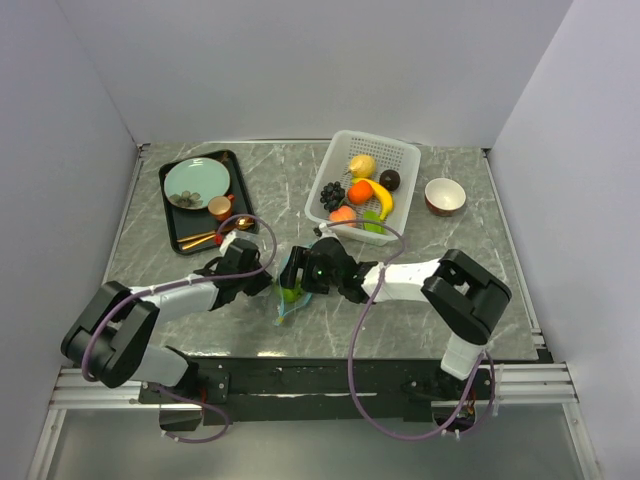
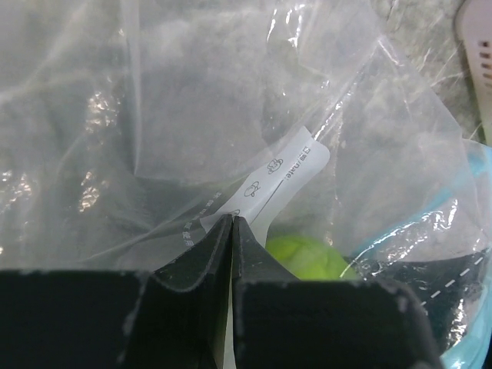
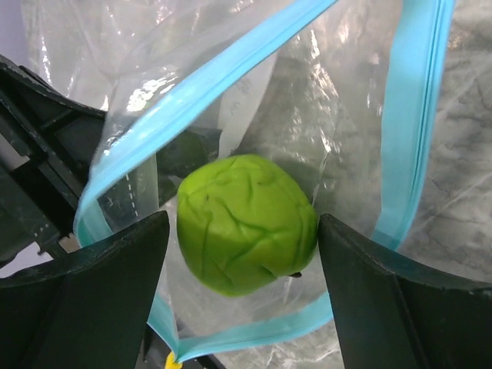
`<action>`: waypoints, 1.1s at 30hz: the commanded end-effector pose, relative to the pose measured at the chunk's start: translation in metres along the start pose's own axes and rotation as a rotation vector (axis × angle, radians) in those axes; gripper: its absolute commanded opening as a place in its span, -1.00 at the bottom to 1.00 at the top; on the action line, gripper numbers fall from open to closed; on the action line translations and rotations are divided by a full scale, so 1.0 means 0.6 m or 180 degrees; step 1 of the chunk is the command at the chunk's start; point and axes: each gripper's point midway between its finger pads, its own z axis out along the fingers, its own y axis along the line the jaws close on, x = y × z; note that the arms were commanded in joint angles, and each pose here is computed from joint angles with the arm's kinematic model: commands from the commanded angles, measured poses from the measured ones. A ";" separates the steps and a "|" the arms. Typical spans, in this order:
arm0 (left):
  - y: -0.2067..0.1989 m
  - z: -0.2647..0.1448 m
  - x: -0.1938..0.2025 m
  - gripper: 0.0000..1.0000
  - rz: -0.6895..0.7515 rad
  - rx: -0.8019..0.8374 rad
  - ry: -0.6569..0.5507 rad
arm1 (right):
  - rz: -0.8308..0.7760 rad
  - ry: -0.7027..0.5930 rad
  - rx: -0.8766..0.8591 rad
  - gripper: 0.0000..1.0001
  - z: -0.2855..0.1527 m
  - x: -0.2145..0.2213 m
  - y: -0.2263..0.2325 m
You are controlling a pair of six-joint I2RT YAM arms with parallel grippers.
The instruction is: Open the zip-top bag and remove the fake food
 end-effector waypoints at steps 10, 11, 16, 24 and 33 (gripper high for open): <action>-0.026 0.002 -0.005 -0.81 -0.0004 0.0094 -0.0030 | -0.0213 -0.0080 0.0131 0.04 0.001 -0.012 0.008; -0.025 0.002 -0.006 -0.81 -0.0003 0.0076 -0.0032 | -0.0216 -0.0119 0.0125 0.02 -0.005 -0.018 0.010; -0.018 0.003 -0.008 -0.81 0.0008 0.0002 -0.0057 | -0.0215 -0.0214 0.0159 -0.01 -0.022 -0.027 0.007; -0.011 0.001 -0.011 -0.82 0.0005 -0.0058 -0.0099 | -0.0198 -0.0341 0.0135 -0.02 -0.056 -0.045 0.004; -0.021 -0.007 -0.021 -0.81 0.0035 -0.0009 -0.0158 | -0.0203 -0.0498 0.0173 -0.02 -0.121 -0.066 -0.020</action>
